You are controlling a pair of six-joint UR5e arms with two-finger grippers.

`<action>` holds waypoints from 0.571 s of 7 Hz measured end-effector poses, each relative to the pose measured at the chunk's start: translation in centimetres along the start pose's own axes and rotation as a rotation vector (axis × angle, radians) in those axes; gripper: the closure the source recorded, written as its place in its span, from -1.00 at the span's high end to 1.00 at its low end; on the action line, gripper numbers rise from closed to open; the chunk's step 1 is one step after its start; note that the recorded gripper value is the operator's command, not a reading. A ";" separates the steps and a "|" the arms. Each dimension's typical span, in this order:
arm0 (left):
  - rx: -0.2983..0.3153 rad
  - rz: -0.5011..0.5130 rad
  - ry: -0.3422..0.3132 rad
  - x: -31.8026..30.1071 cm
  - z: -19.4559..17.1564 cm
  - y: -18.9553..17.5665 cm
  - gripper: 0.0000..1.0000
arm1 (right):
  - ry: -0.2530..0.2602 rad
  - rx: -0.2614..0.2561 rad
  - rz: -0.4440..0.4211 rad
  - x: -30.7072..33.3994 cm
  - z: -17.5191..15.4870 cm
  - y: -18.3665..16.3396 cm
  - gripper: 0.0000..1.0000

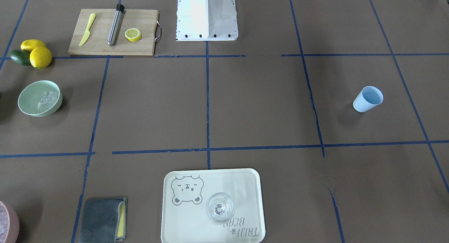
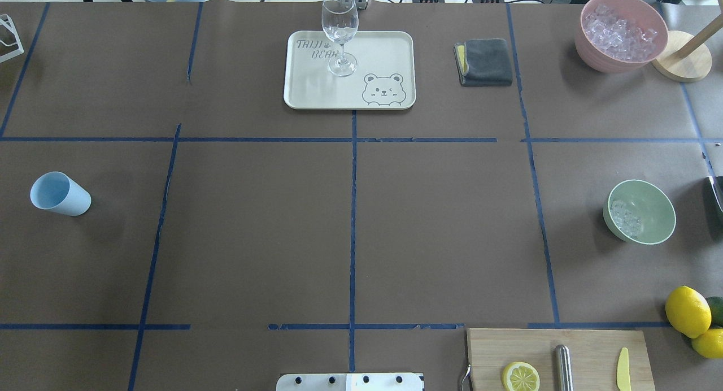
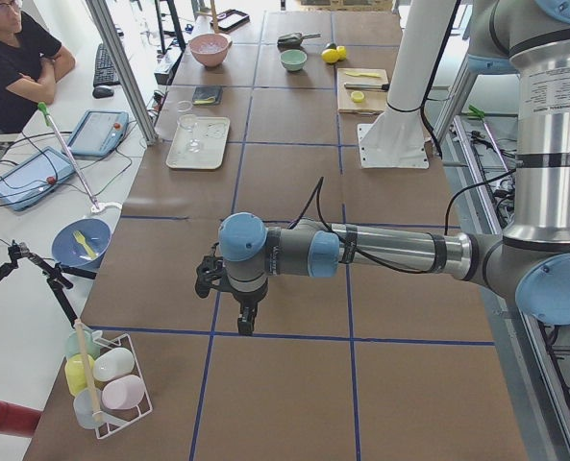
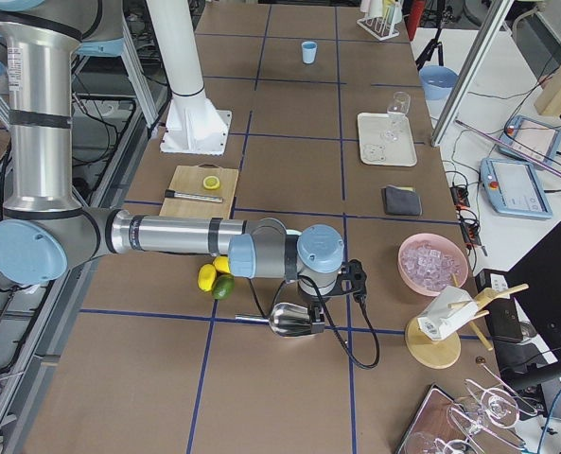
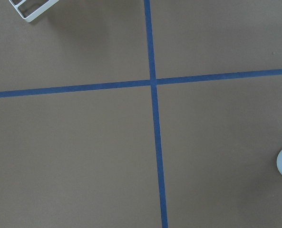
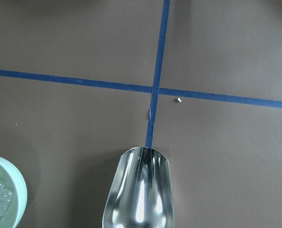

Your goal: Pour ice into bowl

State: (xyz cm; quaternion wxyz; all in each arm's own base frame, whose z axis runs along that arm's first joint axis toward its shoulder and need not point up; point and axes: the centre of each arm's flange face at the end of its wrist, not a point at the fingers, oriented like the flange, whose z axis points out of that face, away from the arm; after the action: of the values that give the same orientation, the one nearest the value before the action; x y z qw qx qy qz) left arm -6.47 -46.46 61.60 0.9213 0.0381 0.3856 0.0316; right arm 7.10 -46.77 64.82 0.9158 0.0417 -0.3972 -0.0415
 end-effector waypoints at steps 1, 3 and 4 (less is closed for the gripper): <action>0.001 0.001 0.000 0.1 0.0 0.0 1.00 | 0.000 0.000 0.000 0.0 0.0 0.0 1.00; 0.002 0.003 0.001 0.1 -0.1 -0.1 1.00 | 0.000 0.000 0.000 0.0 0.0 0.0 1.00; 0.003 0.003 0.001 0.1 -0.1 -0.1 1.00 | 0.000 0.001 0.000 0.0 0.0 0.0 1.00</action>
State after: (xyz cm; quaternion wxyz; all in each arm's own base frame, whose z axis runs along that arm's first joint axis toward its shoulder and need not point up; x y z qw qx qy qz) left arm -6.46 -46.59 61.43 0.9210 0.0400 0.3863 0.0325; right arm 7.10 -46.78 64.79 0.9159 0.0420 -0.3970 -0.0414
